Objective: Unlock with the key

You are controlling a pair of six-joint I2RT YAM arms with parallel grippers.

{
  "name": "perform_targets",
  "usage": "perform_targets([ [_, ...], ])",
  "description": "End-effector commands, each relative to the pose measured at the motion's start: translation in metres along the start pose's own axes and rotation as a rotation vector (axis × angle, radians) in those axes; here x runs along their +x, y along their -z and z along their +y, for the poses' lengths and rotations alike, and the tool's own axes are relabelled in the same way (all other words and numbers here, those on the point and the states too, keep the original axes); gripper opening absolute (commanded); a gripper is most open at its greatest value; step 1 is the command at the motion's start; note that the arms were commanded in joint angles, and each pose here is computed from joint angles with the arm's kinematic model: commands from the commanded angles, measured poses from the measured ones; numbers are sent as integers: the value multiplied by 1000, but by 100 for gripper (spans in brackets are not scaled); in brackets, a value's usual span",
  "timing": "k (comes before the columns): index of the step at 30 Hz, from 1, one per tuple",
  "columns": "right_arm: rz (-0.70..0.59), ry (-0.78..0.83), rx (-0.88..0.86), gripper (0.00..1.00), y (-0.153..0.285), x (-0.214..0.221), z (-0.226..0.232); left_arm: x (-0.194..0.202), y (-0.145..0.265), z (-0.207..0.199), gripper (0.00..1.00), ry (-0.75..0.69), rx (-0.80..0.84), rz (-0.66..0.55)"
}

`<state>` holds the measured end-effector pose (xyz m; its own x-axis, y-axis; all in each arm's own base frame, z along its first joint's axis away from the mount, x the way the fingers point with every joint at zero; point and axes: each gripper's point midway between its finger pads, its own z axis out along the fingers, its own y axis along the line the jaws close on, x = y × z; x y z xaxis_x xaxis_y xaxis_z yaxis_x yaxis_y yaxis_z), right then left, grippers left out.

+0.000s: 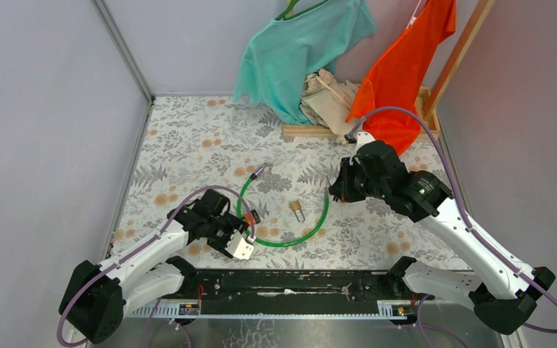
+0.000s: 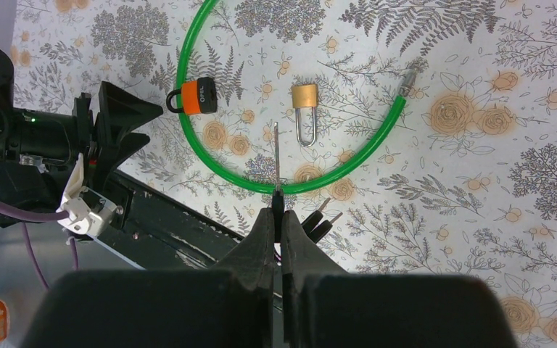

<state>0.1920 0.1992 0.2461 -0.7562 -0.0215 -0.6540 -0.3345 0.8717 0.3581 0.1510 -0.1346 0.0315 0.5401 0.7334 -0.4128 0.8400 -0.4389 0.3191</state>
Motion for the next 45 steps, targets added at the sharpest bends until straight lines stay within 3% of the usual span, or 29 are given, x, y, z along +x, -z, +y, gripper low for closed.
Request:
perform_targets([
  [1,-52,14,-8,0,5,-10,2,-2,-2,21,65,-91,-67,-4],
  [10,-52,14,-12,0,4,-9,2,1,-5,25,63,-116,-81,9],
  [21,-56,14,-14,0,6,-10,3,11,-15,27,50,-141,-73,53],
  [30,-56,12,-22,0,7,-9,4,12,-19,30,48,-165,-89,63],
  [36,-61,11,-20,0,8,-9,3,13,-23,30,39,-188,-97,79],
  [45,-62,11,-16,0,9,-9,2,17,-19,33,12,-192,-124,115],
])
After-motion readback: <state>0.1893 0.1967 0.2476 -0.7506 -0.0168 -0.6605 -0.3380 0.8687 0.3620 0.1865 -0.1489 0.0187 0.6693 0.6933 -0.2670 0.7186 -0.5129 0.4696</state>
